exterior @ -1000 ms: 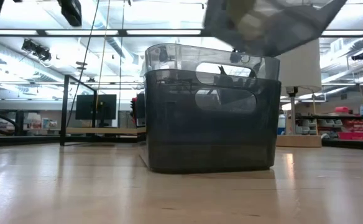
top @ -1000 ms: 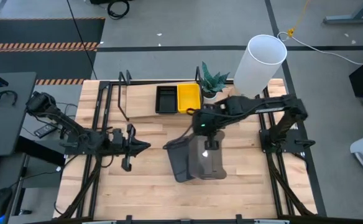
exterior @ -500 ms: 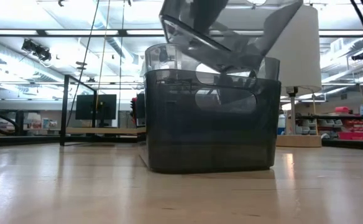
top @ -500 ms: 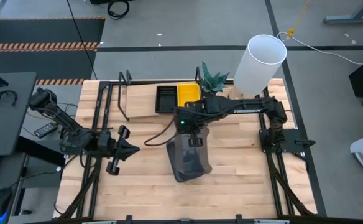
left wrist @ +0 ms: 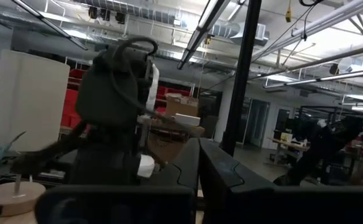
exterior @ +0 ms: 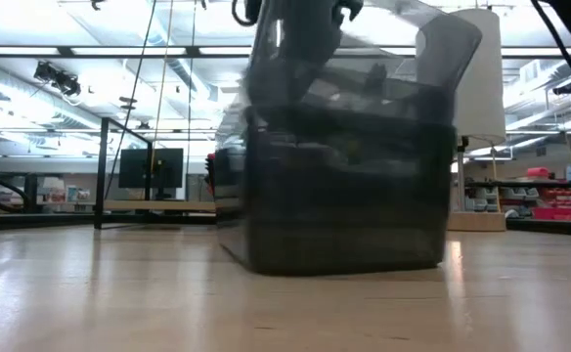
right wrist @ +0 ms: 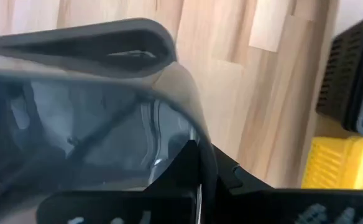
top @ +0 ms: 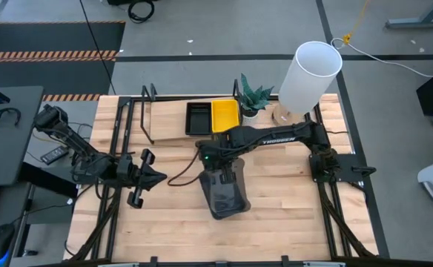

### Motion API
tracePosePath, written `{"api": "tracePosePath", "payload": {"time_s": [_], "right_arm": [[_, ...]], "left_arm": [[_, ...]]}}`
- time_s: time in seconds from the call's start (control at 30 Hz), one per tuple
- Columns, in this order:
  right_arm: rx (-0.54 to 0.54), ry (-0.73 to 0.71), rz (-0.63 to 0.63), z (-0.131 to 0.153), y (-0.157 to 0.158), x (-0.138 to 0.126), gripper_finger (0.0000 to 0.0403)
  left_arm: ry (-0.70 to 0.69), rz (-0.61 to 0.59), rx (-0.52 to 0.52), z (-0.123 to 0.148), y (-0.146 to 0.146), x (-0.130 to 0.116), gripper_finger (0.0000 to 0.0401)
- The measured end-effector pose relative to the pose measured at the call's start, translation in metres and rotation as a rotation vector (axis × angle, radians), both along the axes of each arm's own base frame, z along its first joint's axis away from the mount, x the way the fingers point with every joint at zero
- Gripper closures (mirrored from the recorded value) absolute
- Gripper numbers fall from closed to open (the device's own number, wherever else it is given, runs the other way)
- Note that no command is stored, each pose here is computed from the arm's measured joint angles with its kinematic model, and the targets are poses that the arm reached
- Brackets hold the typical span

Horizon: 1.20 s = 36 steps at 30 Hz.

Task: Stack baskets on shelf by color
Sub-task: Stack the right black bin on top of the left black bin, then put the stacked black bins on the shelf

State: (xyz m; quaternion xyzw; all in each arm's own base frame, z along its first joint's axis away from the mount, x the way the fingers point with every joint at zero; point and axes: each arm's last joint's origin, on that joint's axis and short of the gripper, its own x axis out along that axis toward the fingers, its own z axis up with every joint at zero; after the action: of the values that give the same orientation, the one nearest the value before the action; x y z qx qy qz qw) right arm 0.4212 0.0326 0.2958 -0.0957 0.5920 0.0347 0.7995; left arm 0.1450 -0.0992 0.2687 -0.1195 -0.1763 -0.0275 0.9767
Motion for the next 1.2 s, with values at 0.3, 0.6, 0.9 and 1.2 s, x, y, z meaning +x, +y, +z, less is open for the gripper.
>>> {"api": "tracePosePath", "payload": {"time_s": [0.3,0.6,0.9,1.2], "right_arm": [[-0.003,0.024,0.050,-0.020,0.009,0.011,0.0370],[0.078,0.003,0.166,-0.020,0.020,0.013,0.0318],[0.081,-0.020,0.233,-0.019,0.026,0.015,0.0321],[0.021,-0.051,0.148,0.002,0.016,0.006,0.0299]], "left_arm": [[0.008,0.000,0.006,-0.001,0.000,0.000,0.0386],[0.012,0.000,0.010,-0.001,0.000,0.001,0.0391],[0.013,-0.002,0.004,-0.001,0.000,0.001,0.0380],[0.053,-0.006,0.015,-0.006,-0.002,0.002,0.0390]]}}
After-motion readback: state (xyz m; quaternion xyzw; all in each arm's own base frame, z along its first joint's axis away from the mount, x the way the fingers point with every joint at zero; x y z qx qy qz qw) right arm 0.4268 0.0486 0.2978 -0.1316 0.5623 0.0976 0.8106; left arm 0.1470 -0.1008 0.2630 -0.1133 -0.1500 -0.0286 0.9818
